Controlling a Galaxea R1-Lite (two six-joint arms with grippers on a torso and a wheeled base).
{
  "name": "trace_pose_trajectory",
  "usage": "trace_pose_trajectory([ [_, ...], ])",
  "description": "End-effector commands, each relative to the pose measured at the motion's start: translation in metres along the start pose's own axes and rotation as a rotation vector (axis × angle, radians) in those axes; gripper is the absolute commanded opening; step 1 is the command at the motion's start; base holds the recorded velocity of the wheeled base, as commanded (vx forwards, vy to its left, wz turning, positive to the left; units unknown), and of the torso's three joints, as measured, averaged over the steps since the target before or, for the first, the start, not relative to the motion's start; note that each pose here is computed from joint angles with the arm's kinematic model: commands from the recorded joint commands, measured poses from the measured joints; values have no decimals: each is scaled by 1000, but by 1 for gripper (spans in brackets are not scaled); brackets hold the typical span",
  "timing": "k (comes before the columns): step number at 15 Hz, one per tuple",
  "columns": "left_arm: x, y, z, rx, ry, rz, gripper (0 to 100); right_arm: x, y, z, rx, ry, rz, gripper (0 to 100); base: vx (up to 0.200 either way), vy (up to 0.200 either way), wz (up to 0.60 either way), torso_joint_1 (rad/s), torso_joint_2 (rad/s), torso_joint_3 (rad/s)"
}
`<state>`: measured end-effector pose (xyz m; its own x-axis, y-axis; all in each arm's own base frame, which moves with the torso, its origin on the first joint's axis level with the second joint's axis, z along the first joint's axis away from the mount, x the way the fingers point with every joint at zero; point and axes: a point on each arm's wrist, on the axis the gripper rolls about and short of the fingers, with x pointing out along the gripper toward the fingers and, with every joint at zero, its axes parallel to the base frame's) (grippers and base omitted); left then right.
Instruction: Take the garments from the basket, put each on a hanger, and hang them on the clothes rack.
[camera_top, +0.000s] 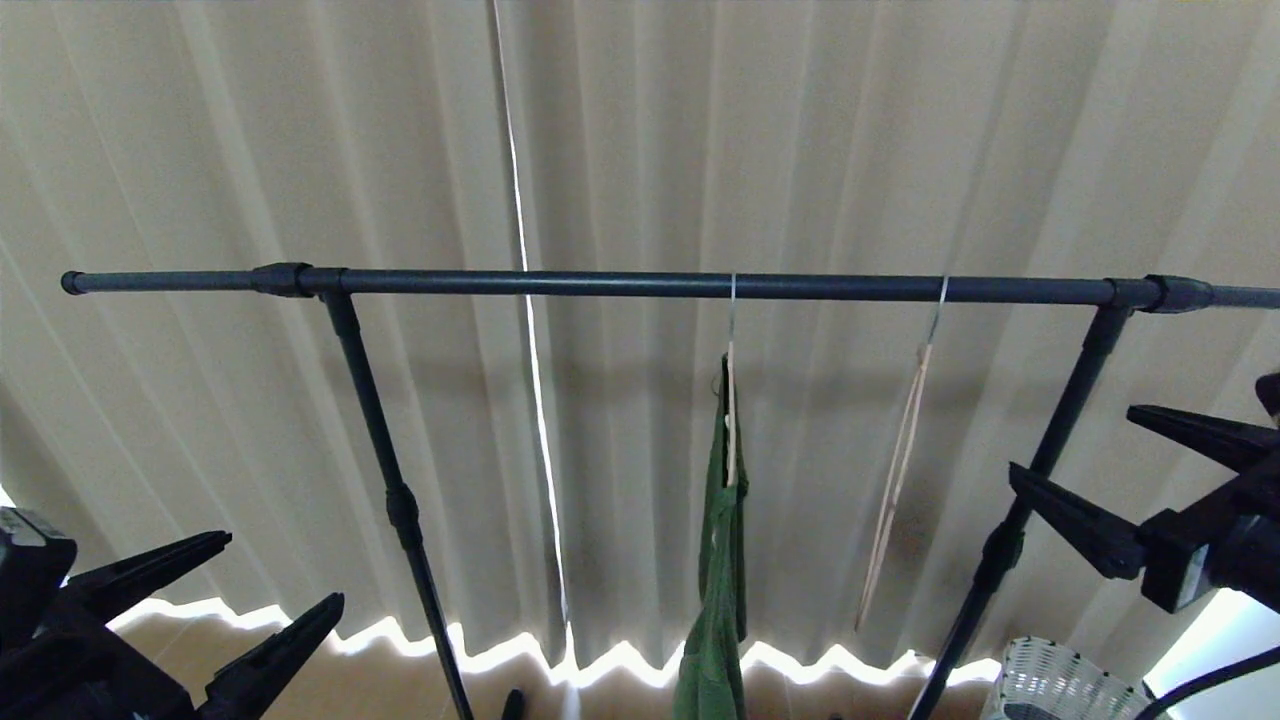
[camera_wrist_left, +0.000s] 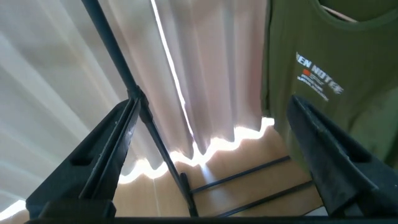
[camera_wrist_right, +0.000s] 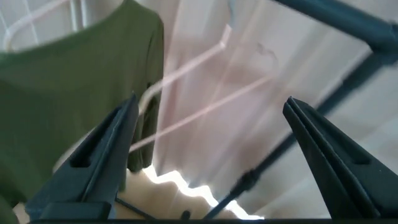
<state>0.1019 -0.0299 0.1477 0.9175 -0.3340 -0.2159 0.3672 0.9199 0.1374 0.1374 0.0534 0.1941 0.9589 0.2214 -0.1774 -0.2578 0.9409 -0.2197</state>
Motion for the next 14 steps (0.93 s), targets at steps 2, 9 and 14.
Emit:
trace_pose_trajectory([
  [2, 0, 4, -2, -7, 12, 41, 100, -14, -1, -11, 17, -3, -8, 100, 0, 0, 0, 0, 0, 0],
  [9, -3, 5, -4, -5, 6, 54, 100, -24, -14, -41, 33, 95, -132, 100, 0, 0, 0, 0, 0, 0],
  [14, -5, 3, -14, -8, 39, 47, 100, -25, -12, -79, 78, 260, -159, 100, 0, 0, 0, 0, 0, 0],
])
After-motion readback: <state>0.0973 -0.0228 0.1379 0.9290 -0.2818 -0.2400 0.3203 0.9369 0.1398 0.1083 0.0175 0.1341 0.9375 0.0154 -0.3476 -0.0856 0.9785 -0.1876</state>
